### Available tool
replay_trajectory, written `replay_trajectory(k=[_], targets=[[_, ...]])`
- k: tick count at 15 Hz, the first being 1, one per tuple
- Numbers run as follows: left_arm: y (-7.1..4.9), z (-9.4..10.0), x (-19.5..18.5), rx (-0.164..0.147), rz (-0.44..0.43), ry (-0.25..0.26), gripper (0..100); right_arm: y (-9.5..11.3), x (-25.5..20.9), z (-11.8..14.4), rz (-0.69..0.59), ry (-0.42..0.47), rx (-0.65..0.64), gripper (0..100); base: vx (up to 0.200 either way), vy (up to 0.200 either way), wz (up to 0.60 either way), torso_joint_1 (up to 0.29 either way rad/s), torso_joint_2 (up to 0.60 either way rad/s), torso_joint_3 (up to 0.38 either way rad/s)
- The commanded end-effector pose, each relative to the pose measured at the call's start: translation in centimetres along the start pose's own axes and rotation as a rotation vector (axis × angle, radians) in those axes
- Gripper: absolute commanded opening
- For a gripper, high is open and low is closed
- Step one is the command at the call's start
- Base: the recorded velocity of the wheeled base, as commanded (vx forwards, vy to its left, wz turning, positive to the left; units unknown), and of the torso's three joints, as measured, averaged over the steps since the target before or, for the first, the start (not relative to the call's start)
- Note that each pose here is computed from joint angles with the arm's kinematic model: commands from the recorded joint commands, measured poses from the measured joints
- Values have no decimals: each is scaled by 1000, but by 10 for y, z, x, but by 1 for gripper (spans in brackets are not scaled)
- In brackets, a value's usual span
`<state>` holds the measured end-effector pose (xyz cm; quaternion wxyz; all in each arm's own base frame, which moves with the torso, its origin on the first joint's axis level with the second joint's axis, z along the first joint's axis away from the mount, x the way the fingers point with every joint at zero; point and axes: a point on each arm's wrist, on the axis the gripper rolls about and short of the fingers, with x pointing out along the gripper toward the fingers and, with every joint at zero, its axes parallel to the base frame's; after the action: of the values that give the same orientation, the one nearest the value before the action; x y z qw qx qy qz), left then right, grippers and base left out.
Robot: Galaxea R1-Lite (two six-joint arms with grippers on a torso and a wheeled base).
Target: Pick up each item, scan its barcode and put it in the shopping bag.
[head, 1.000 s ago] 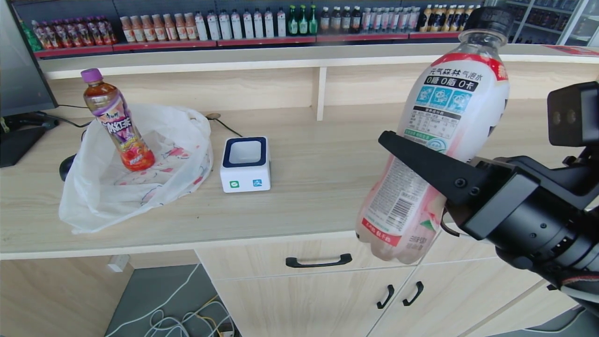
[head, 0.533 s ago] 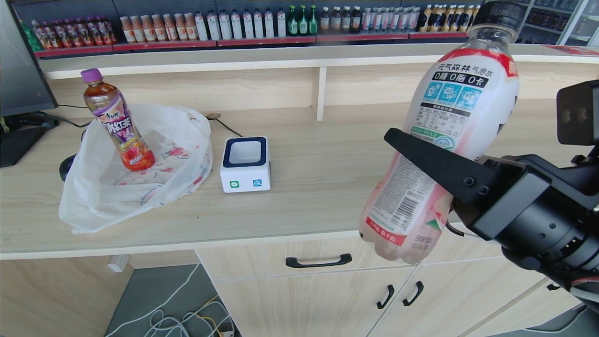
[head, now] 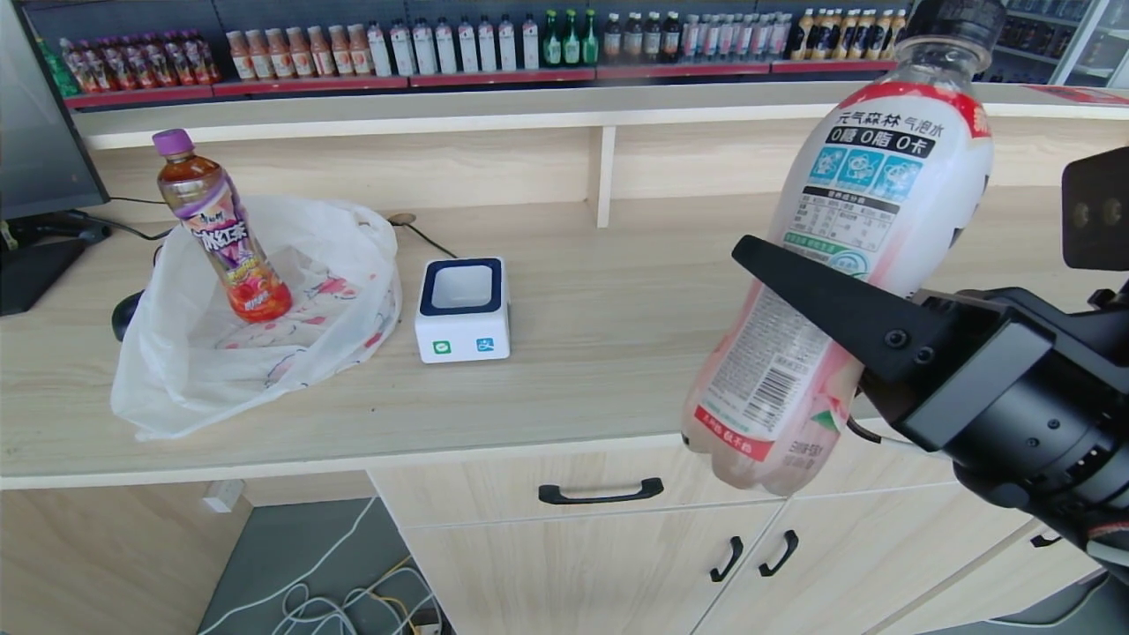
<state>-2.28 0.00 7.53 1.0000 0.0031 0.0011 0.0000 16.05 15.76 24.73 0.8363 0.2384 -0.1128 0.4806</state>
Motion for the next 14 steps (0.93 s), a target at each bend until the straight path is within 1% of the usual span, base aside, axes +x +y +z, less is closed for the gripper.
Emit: replay_trajectory(k=[1, 3, 5, 8, 9, 10, 12, 13, 14], targets=[[0, 0, 0, 0, 0, 1, 100, 0, -1, -1, -3, 5, 0, 0, 0, 0, 0, 0, 0, 0], [0, 0, 0, 0, 0, 1, 100, -1, -2, -2, -6, 9, -18, 0, 0, 0, 0, 0, 0, 0], [0, 0, 0, 0, 0, -1, 100, -2, -4, -4, -20, 16, -72, 0, 0, 0, 0, 0, 0, 0], [0, 0, 0, 0, 0, 1, 100, -8, -13, -15, -145, 31, -91, 0, 0, 0, 0, 0, 0, 0], [0, 0, 0, 0, 0, 1, 100, -9, -15, -17, -164, 41, -102, 0, 0, 0, 0, 0, 0, 0], [0, 0, 0, 0, 0, 1, 100, -13, -17, -21, -202, 53, -134, 0, 0, 0, 0, 0, 0, 0], [0, 0, 0, 0, 0, -1, 100, -30, -21, -37, -324, 113, -216, 0, 0, 0, 0, 0, 0, 0], [0, 0, 0, 1, 0, 1, 100, -35, -20, -39, -358, 121, -243, 0, 0, 0, 0, 0, 0, 0], [0, 0, 0, 5, 0, -1, 100, -49, -13, -42, -442, 124, -327, 0, 0, 0, 0, 0, 0, 0]])
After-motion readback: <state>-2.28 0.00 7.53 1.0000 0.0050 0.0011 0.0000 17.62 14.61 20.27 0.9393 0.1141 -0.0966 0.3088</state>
